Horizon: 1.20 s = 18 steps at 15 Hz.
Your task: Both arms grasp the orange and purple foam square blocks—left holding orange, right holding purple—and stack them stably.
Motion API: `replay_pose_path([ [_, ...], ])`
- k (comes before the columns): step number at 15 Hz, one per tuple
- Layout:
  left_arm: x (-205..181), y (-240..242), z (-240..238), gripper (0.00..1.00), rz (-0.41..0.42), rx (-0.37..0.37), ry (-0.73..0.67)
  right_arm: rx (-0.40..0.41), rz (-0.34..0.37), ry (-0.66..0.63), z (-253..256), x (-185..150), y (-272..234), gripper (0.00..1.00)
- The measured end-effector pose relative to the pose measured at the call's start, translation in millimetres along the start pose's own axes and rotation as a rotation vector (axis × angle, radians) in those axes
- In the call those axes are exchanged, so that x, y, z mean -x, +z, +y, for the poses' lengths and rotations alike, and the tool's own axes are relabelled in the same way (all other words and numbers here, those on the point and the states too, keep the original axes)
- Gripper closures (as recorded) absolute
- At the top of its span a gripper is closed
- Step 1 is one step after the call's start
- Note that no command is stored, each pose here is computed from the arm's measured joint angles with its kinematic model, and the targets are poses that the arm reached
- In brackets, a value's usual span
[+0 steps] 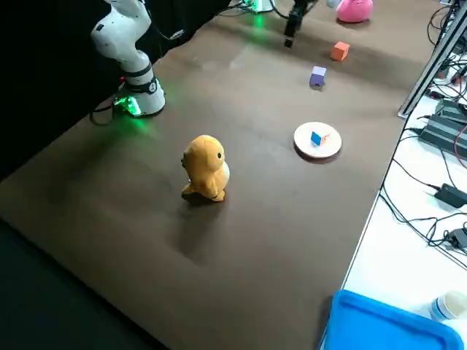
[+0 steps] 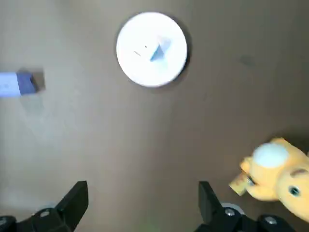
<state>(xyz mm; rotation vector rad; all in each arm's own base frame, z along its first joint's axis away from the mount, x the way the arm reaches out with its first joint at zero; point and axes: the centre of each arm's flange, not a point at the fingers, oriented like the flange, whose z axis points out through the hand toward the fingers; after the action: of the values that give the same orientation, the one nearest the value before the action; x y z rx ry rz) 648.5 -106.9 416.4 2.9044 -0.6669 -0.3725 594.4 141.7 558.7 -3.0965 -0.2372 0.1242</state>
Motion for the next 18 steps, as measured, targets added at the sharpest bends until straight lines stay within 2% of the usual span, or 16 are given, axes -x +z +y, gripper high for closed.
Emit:
replay_pose_path([
  [3,-2,9,8,0.00,-0.006,0.115,0.076,-0.004,0.029,0.202,-56,-25,42,0.00],
  [7,-1,11,11,0.00,0.054,0.282,0.357,-0.004,0.025,0.374,-99,-36,76,0.00],
  [11,-5,27,-8,0.00,0.189,0.482,0.553,-0.035,0.068,0.644,-155,-52,126,0.00],
  [15,-15,55,-22,0.00,0.335,0.619,0.750,-0.030,0.044,0.911,-212,-53,195,0.00],
  [16,-18,61,-23,0.00,0.376,0.656,0.777,-0.044,0.052,0.986,-224,-55,208,0.00],
  [17,-24,70,-26,0.00,0.469,0.724,0.826,-0.086,0.070,1.117,-245,-57,229,0.00],
  [18,-26,73,-27,0.00,0.511,0.747,0.854,-0.107,0.077,1.170,-258,-56,237,0.00],
])
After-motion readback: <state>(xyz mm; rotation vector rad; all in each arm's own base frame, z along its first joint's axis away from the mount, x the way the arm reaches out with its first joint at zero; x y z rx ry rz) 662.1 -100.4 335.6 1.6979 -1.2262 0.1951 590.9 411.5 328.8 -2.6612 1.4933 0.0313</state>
